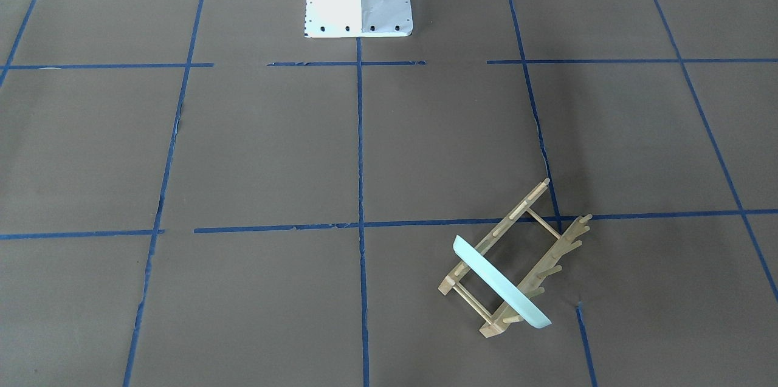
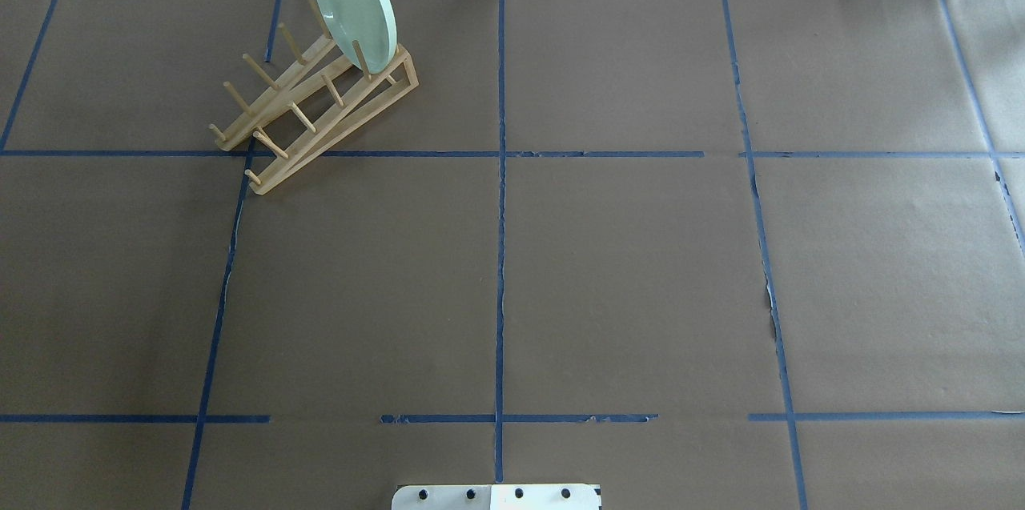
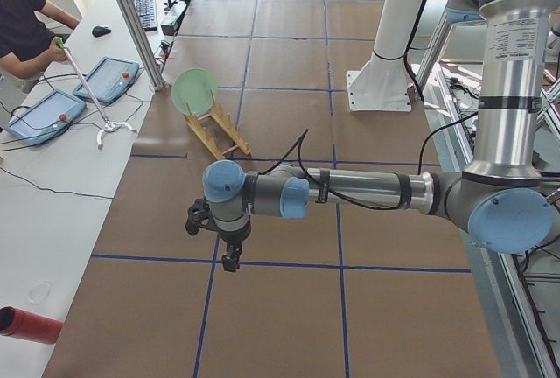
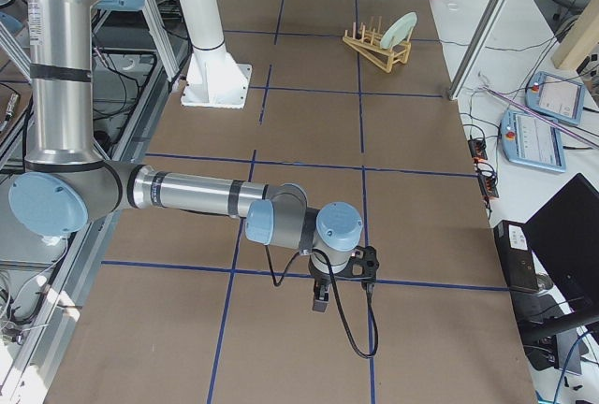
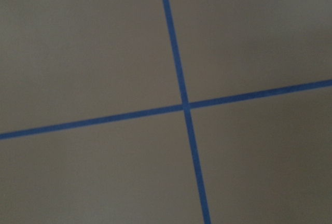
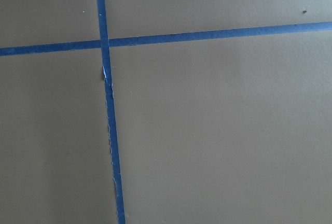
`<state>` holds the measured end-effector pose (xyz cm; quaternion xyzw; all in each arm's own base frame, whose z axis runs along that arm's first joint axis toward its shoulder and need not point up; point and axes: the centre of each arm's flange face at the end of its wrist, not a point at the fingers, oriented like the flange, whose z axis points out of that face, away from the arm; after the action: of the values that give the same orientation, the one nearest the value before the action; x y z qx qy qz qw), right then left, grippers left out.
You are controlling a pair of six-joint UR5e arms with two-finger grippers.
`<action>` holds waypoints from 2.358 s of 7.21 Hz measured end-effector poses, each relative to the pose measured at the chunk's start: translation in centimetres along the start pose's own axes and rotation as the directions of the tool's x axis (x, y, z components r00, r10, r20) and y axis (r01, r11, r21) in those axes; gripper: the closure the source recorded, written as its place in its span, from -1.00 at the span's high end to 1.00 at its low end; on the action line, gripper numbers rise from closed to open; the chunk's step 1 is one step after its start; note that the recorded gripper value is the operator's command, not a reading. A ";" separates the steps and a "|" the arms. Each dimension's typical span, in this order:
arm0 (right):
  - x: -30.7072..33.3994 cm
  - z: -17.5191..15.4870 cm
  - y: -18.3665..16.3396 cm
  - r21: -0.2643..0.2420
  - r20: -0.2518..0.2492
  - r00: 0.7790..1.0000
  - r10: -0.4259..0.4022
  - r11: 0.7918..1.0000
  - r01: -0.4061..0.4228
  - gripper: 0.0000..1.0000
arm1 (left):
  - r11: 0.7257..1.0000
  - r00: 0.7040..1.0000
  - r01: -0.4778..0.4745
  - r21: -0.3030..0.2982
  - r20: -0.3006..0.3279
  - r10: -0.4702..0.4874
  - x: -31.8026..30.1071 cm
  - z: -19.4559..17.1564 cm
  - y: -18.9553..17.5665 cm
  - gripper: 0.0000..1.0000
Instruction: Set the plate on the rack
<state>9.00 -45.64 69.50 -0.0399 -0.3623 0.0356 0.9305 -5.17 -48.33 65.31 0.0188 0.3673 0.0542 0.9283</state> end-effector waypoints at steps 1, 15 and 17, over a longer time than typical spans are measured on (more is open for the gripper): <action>0.0 0.0 0.0 0.000 0.000 1.000 0.000 1.000 0.000 1.00 | 1.000 1.000 0.021 -0.017 -0.014 -0.022 -0.4 0.3 0.9 1.00; 0.0 0.0 0.0 0.000 0.000 1.000 0.001 1.000 -0.001 1.00 | 0.999 0.999 0.041 -0.012 -0.028 -0.042 -0.4 -2.4 1.0 1.00; 0.0 0.0 0.0 0.000 0.000 1.000 0.001 1.000 -0.001 1.00 | 0.999 0.999 0.041 -0.011 -0.029 -0.041 -0.4 -2.4 1.0 1.00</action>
<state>9.00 -45.61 69.53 -0.0403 -0.3623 0.0359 0.9305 -7.23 -47.38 63.90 0.0056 0.3807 0.0373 0.9239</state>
